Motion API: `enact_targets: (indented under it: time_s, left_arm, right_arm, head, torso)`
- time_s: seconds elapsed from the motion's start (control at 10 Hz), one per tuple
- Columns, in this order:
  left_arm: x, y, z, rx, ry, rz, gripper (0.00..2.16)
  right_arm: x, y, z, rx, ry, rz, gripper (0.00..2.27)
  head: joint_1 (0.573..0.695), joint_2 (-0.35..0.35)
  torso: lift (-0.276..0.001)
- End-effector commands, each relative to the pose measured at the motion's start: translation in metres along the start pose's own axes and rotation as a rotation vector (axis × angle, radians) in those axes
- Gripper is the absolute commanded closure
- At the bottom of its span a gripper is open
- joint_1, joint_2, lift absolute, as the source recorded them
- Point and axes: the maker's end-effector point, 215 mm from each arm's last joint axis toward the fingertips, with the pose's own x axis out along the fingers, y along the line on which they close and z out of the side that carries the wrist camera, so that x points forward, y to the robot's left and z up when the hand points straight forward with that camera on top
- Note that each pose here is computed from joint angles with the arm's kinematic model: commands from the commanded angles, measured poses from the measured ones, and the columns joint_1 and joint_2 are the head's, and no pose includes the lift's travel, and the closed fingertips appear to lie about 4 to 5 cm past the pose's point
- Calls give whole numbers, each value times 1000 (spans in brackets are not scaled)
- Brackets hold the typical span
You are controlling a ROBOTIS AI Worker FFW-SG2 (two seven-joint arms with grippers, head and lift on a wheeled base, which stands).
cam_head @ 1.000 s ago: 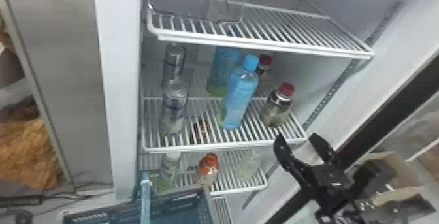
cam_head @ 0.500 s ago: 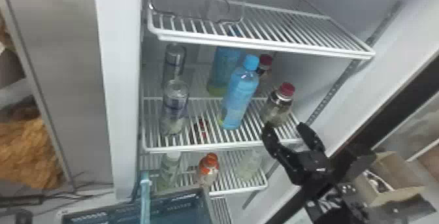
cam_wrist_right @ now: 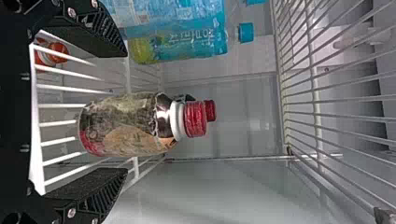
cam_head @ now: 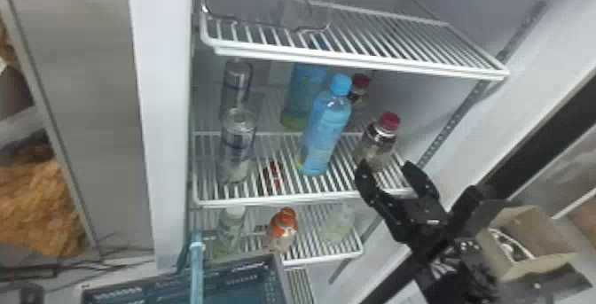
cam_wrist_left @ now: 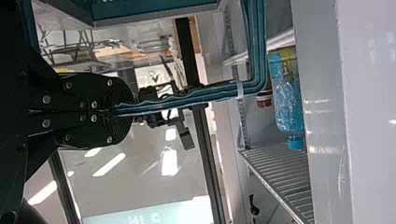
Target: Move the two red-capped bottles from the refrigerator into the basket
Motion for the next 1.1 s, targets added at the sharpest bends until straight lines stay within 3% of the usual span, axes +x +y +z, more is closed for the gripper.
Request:
enact_targets:
  time_s: [0.0, 1.0]
  left_arm:
    - [0, 0, 0, 0, 1, 1, 1200]
    - [1, 1, 0, 4, 9, 6, 1202]
  right_arm:
    - [8, -2, 2, -5, -5, -3, 136]
    - [62, -24, -9, -7, 15, -31, 180]
  head:
    - [695, -350]
    - [695, -350]
  torso:
    - [0]
    - [0]
